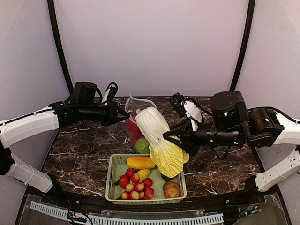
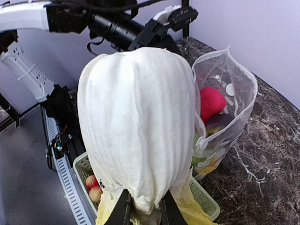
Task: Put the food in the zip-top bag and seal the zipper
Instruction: Place the fake vegetable in the zipper food storage bag.
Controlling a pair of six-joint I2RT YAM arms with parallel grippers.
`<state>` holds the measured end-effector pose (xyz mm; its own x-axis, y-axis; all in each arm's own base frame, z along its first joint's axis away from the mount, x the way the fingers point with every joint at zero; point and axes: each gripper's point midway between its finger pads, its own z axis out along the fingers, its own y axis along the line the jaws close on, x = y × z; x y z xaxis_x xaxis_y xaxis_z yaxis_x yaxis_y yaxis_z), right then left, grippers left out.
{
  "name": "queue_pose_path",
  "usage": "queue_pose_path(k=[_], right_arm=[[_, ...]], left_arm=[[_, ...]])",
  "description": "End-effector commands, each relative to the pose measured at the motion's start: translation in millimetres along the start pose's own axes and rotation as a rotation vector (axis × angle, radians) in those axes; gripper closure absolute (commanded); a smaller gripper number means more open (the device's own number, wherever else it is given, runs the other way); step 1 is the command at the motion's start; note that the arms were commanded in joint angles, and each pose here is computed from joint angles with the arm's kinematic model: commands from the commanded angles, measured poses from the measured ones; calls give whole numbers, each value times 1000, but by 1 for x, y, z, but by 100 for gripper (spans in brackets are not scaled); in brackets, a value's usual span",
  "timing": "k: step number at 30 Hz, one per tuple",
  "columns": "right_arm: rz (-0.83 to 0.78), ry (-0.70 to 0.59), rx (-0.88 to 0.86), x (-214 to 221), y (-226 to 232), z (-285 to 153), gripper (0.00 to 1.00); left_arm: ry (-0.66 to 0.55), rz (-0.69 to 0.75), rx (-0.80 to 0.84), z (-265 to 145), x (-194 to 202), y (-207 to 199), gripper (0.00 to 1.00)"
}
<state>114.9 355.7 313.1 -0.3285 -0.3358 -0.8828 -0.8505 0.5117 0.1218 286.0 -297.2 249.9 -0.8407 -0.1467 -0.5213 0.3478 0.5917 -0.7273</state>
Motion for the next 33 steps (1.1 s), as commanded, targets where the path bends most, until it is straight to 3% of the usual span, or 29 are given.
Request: queue_pose_path(k=[1, 8, 14, 20, 33], right_arm=[[32, -175, 125, -61, -30, -9, 100], [20, -364, 177, -138, -58, -7, 100], [47, -440, 157, -173, -72, 13, 100], [152, -490, 123, -182, -92, 33, 100], [371, -480, 115, -152, -109, 84, 100]], left_arm=[[-3, 35, 80, -1, 1, -18, 99], [22, 30, 94, 5, 9, -23, 99], [28, 37, 101, 5, 11, -25, 99], [23, 32, 102, 6, 10, -26, 99], [11, 27, 110, 5, 7, -28, 99]])
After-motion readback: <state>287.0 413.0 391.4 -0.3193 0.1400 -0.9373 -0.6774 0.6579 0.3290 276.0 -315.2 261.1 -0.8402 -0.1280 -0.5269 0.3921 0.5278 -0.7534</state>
